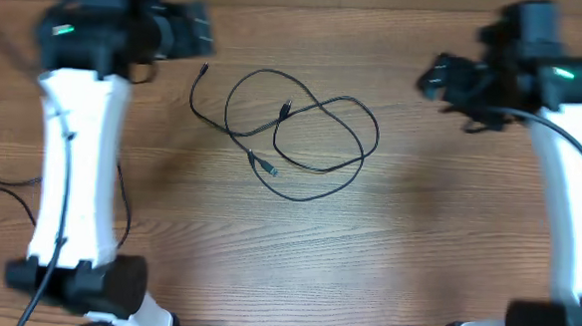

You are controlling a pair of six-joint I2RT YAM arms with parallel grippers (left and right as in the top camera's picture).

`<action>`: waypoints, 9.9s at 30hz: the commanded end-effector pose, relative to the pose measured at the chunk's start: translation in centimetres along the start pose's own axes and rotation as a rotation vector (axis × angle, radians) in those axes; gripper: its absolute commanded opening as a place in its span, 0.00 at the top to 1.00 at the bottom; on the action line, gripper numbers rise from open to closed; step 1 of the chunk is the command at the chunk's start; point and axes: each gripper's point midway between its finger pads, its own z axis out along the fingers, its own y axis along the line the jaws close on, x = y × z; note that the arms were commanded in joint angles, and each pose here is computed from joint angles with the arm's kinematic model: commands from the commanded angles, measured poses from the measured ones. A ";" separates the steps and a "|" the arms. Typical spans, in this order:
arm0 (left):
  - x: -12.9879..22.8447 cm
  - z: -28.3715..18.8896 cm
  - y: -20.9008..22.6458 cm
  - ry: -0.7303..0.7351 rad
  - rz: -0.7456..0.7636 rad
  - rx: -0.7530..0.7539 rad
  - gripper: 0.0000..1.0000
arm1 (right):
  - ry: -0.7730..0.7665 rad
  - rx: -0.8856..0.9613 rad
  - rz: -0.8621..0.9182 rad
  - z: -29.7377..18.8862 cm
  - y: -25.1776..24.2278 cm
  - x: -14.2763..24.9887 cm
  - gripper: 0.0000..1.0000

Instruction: Untangle cables

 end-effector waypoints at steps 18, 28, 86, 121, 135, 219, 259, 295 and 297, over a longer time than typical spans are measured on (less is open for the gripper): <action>10.6 22.7 -8.2 0.328 0.753 0.268 0.02 | 0.022 0.088 0.062 -2.4 -4.2 1.0 0.03; 17.1 23.0 -6.0 0.554 0.785 0.306 0.16 | 0.022 0.087 0.062 -2.4 -4.2 1.0 0.03; -14.4 -28.5 -11.1 -0.997 0.467 0.142 0.96 | 0.056 0.090 0.069 -1.7 -4.4 1.6 0.00; -5.9 -11.7 29.8 -0.293 -0.350 -0.412 0.96 | 0.129 0.022 0.082 0.5 -3.9 3.3 0.00; -0.6 -1.6 34.3 -0.017 -0.473 -0.414 0.00 | 0.144 0.016 0.086 0.5 -3.8 3.6 0.00; 13.5 29.5 -4.7 0.541 0.086 -0.009 0.96 | 0.127 0.010 0.057 0.5 -3.7 3.2 0.00; 23.7 23.4 -8.7 0.831 0.185 -0.057 0.96 | 0.127 0.010 0.058 0.5 -3.7 3.2 0.00; 20.0 22.7 -5.7 0.661 0.062 -0.304 0.00 | 0.120 0.007 0.056 0.6 -3.7 3.0 0.00; 20.0 22.5 -5.7 0.660 0.027 -0.315 0.01 | 0.120 0.007 0.056 0.6 -3.7 3.0 0.00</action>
